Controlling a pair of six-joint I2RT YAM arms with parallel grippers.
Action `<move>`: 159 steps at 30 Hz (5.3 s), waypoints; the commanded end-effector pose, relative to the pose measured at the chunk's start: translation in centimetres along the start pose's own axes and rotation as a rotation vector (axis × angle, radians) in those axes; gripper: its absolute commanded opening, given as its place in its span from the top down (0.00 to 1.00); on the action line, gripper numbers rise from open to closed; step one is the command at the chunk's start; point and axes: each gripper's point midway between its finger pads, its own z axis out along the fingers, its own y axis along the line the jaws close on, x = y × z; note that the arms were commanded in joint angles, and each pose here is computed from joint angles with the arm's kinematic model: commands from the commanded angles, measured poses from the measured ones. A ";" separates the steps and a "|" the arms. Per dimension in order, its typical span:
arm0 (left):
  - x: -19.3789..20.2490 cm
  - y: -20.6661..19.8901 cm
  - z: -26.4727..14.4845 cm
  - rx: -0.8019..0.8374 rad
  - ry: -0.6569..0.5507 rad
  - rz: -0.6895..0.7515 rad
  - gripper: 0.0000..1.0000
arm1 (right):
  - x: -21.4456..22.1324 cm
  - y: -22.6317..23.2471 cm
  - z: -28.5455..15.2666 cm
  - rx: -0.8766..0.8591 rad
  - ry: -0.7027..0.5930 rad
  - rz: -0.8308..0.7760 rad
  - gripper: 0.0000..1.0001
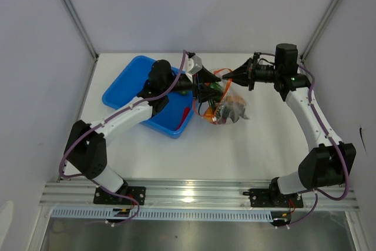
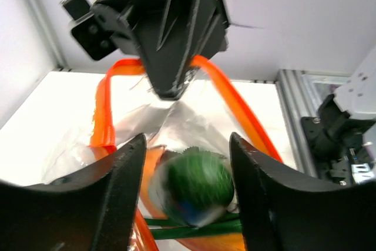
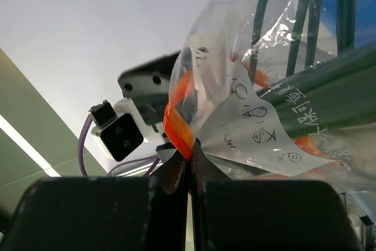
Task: Place the food in the zip-top bag and seal the zipper
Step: Adjust the fake vegetable in the zipper food storage bag, then pick up the fake vegetable from the bin.
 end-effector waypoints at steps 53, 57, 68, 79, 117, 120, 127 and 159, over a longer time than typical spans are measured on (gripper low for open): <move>-4.6 15.1 -14.2 -0.782 -0.112 -0.590 0.00 | -4.4 -4.3 -1.0 0.102 -0.041 -0.063 1.00; 1.6 17.9 -13.6 -0.822 0.021 -0.932 0.08 | -5.1 -4.2 -0.9 0.105 -0.046 -0.055 1.00; 6.6 23.8 -20.2 -1.437 -0.088 -1.211 0.12 | -6.1 -4.8 -0.6 0.122 -0.045 -0.043 1.00; 14.8 22.4 -25.4 -1.912 -0.097 -1.526 0.26 | -6.4 -5.6 -0.8 0.138 -0.043 -0.037 1.00; 25.3 23.8 -22.2 -2.108 0.056 -1.708 0.29 | -7.9 -6.7 -1.6 0.148 -0.076 -0.024 1.00; 25.7 24.0 -21.3 -2.082 0.053 -1.721 0.31 | -7.9 -6.7 -1.8 0.148 -0.080 -0.024 1.00; 26.8 23.6 -19.5 -2.056 0.081 -1.751 0.34 | -8.0 -6.7 -2.0 0.146 -0.086 -0.029 1.00; 12.0 20.9 -19.6 -1.613 -0.019 -1.399 0.99 | -8.9 -6.0 -3.5 0.157 -0.193 -0.097 1.00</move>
